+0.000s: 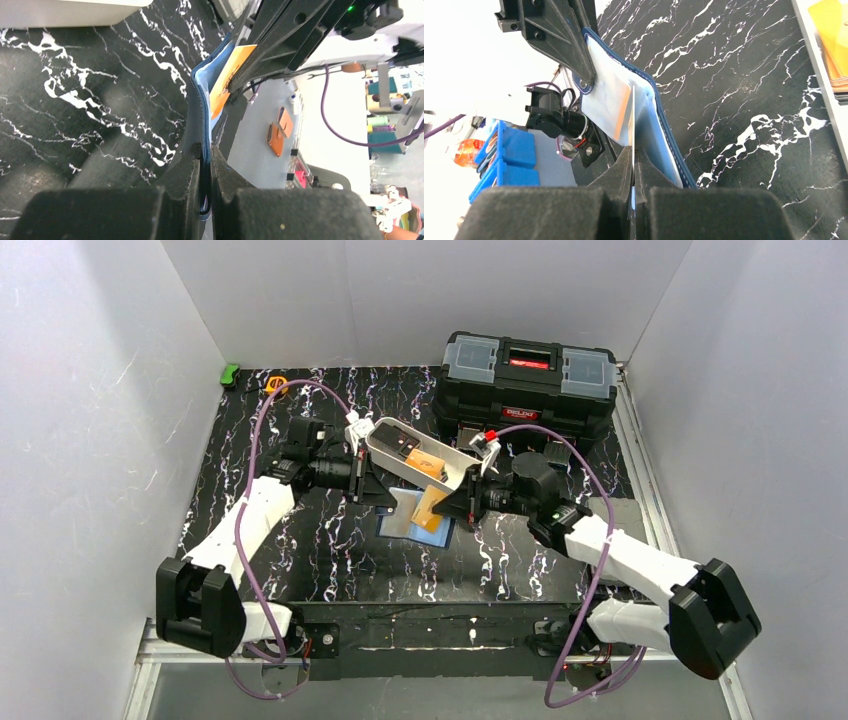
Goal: Put the credit cards into the card holder
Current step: Insert the credit card into the card holder.
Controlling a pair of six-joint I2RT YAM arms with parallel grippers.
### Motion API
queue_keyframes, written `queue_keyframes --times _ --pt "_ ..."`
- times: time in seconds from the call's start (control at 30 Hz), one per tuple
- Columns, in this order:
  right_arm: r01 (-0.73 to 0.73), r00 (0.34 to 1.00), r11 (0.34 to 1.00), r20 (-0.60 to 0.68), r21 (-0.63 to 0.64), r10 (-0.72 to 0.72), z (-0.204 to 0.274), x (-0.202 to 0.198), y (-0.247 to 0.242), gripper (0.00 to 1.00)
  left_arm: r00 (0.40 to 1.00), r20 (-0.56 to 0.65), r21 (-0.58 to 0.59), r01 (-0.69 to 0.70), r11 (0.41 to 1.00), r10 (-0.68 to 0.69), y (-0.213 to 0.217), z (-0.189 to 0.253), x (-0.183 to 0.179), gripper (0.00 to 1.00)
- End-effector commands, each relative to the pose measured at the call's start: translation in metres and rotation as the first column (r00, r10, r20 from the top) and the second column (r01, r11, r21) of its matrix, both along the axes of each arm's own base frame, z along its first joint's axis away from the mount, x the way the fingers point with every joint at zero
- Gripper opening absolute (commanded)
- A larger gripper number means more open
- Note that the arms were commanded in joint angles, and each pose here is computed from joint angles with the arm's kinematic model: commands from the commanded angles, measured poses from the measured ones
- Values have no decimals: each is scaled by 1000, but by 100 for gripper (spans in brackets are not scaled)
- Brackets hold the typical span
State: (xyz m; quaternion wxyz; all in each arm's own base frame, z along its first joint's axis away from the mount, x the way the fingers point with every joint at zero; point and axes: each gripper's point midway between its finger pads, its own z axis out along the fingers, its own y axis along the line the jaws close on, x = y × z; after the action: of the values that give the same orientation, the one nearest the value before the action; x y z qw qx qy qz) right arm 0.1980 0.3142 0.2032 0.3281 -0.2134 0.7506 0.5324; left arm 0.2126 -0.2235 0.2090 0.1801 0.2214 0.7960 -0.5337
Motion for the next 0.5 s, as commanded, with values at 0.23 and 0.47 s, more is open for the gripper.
queue_keyframes --times 0.23,0.47 --pt "68 991 988 108 137 -83 34 2 -9 1 1000 5 -209 23 978 -22 -13 53 -7 0" --pt "46 988 987 141 155 -68 36 -11 -17 1 998 8 -257 66 964 -66 -15 63 -13 0"
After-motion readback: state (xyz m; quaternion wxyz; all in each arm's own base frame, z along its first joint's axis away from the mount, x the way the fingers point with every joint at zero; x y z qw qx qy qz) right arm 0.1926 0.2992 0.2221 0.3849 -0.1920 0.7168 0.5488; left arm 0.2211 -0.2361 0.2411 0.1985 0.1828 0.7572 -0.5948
